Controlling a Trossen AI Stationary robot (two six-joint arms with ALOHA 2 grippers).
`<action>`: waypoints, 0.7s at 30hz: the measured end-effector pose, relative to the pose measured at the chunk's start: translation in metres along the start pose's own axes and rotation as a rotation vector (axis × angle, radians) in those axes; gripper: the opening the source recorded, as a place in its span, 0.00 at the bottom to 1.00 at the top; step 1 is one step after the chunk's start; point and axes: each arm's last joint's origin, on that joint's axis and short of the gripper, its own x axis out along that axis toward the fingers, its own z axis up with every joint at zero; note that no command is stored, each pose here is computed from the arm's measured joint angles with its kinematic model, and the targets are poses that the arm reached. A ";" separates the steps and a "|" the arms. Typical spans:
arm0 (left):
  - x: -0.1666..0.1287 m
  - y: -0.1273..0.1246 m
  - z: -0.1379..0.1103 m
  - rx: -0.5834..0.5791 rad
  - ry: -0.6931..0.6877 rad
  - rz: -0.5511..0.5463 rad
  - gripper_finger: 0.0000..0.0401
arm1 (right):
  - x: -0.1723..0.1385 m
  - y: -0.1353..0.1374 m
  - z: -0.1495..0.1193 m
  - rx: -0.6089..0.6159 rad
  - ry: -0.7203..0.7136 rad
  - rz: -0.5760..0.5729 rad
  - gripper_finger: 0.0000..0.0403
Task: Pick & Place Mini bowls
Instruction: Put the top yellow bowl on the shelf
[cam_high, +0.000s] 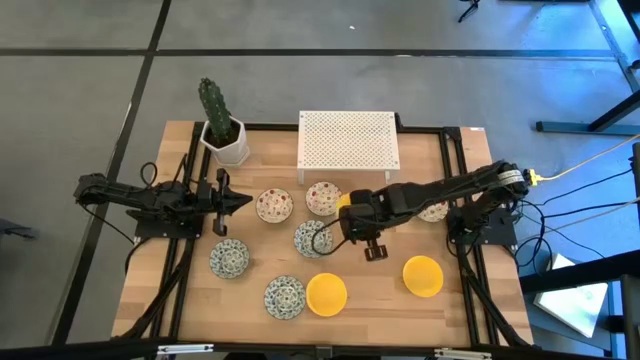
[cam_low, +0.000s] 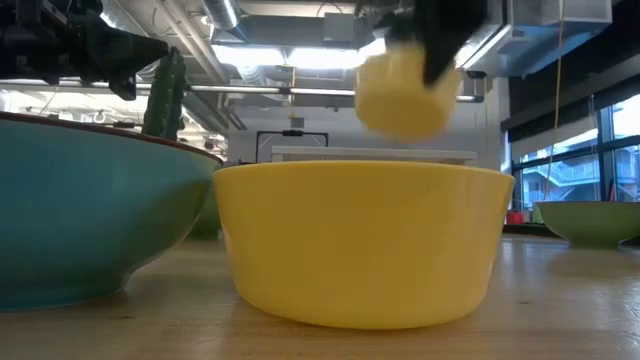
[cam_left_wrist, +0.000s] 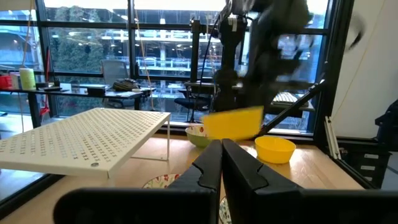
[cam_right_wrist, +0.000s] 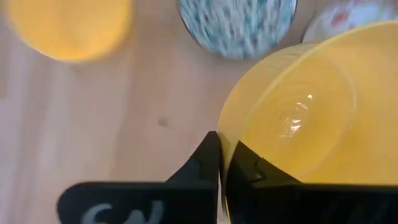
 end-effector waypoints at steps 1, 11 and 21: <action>0.000 0.000 0.000 0.000 0.000 0.000 0.02 | -0.011 0.003 0.003 -0.014 -0.024 0.002 0.01; 0.000 0.000 -0.001 -0.005 0.007 -0.002 0.02 | -0.134 0.014 -0.028 0.041 -0.373 -0.132 0.01; 0.000 0.000 0.000 -0.007 0.001 -0.001 0.01 | -0.148 0.023 -0.089 0.119 -0.476 -0.240 0.01</action>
